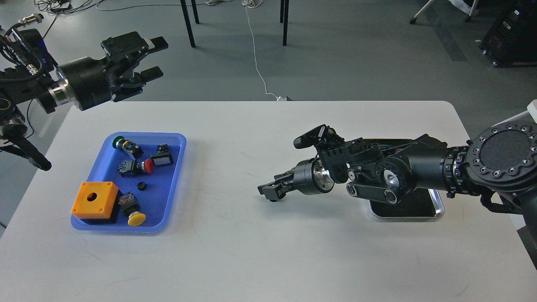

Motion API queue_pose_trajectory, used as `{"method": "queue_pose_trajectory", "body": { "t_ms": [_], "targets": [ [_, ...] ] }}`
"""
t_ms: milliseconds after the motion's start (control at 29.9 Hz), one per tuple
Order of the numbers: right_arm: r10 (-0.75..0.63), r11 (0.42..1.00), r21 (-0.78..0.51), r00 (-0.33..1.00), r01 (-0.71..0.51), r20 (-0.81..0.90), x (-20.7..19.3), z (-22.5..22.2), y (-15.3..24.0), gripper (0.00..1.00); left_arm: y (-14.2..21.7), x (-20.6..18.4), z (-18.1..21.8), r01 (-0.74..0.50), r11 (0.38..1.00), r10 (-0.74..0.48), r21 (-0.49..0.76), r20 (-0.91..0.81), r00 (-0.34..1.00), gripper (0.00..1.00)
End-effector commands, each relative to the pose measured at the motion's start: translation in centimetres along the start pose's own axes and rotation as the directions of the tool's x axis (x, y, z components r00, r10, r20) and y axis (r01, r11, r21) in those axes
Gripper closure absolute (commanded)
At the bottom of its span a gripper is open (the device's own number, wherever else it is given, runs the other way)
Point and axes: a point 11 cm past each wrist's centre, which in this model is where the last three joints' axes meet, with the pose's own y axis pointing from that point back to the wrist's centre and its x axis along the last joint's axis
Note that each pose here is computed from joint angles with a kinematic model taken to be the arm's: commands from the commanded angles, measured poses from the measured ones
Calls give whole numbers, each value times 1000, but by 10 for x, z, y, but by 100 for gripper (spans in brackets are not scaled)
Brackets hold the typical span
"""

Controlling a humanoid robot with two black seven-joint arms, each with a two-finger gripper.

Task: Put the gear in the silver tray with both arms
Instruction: 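Close the right gripper fingers around the black gear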

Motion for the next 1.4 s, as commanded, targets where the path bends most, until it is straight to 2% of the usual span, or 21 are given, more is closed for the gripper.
{"method": "queue_pose_trajectory", "body": {
  "t_ms": [0, 468, 702, 1137, 1371],
  "targets": [
    [-25, 1000, -4, 999, 25, -42, -6, 1, -1, 37, 0, 0, 0, 0, 1000, 0, -1, 0, 1000, 9],
    [-9, 1000, 2, 990, 10, -144, -15, 2, -4, 38, -1, -1, -1, 2, 1000, -2, 0, -2, 1000, 9],
    [36, 999, 36, 988, -31, -150, -17, -2, -7, 41, -1, -2, 0, 6, 1000, -6, -3, -2, 1000, 9],
    [20, 999, 48, 990, -13, -142, -27, -2, -9, 43, -1, -2, 0, 6, 1000, -6, -3, -1, 1000, 9],
    [8, 999, 47, 988, -1, -155, -28, -2, -9, 51, -1, -2, 1, 6, 1000, -6, -4, 0, 1000, 9]
  ]
}}
